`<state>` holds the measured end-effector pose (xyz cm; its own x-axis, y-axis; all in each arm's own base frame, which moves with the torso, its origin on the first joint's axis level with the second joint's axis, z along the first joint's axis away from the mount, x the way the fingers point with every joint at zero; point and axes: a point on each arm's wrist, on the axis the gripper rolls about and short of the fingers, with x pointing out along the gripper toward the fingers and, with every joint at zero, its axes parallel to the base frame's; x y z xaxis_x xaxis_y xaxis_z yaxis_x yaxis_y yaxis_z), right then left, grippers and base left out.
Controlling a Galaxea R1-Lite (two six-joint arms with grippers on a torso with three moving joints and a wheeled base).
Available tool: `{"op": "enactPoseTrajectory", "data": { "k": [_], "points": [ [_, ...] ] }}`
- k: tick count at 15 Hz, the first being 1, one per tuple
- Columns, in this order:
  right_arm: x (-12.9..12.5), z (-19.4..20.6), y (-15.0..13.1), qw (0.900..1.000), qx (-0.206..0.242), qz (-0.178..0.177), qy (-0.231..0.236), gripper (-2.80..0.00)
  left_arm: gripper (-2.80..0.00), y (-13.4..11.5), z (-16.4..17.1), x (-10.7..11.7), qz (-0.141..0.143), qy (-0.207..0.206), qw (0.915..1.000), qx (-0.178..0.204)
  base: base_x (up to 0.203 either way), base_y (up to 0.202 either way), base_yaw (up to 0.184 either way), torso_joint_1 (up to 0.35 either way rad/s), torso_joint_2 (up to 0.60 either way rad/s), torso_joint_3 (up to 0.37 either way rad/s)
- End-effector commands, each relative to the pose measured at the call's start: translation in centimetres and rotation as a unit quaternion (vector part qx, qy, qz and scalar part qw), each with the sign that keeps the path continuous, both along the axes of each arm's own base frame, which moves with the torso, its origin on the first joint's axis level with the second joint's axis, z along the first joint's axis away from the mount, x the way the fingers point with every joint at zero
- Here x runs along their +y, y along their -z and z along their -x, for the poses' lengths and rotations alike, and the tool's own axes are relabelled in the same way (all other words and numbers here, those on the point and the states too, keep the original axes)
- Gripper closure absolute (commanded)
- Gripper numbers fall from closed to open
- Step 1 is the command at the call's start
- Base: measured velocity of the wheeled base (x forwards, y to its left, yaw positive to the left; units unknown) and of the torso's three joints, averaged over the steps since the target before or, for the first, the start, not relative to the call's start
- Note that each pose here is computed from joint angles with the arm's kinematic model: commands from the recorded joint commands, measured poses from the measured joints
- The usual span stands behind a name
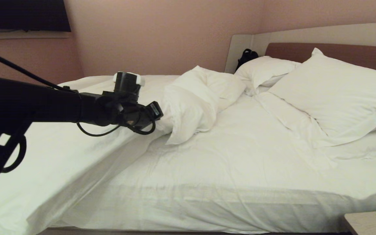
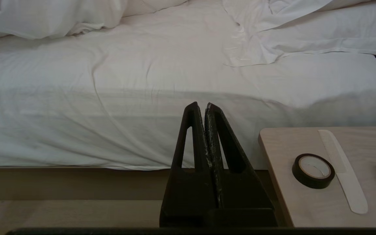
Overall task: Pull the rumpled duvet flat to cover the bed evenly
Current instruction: Flatten the corners of the folded blanket
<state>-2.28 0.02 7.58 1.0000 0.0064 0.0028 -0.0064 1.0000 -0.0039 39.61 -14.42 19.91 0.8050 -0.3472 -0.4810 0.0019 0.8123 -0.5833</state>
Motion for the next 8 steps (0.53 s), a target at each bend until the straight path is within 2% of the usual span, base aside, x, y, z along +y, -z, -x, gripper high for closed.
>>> {"op": "enactPoseTrajectory", "data": {
  "k": [1, 4, 6, 8],
  "points": [
    [0.0, 0.0, 0.0, 1.0, 0.0, 0.0, -0.001, 0.0, 0.0, -3.1, 3.9, -1.4, 0.014, 0.033, 0.9991, -0.024, 0.0, 0.0, 0.0, 0.0, 0.0, 0.0],
    [0.0, 0.0, 0.0, 1.0, 0.0, 0.0, -0.001, 0.0, 0.0, -4.6, 8.4, -3.5, 0.022, 0.083, 0.9959, -0.029, 0.0, 0.0, 0.0, 0.0, 0.0, 0.0],
    [0.0, 0.0, 0.0, 1.0, 0.0, 0.0, 0.0, 0.0, 0.0, -4.3, 11.7, -4.9, 0.019, 0.124, 0.992, -0.017, 0.0, 0.0, 0.0, 0.0, 0.0, 0.0],
    [0.0, 0.0, 0.0, 1.0, 0.0, 0.0, 0.0, 0.0, 0.0, -4.2, 13.2, -5.9, 0.03, 0.141, 0.9895, -0.005, 0.0, 0.0, 0.0, 0.0, 0.0, 0.0]
  ]
}}
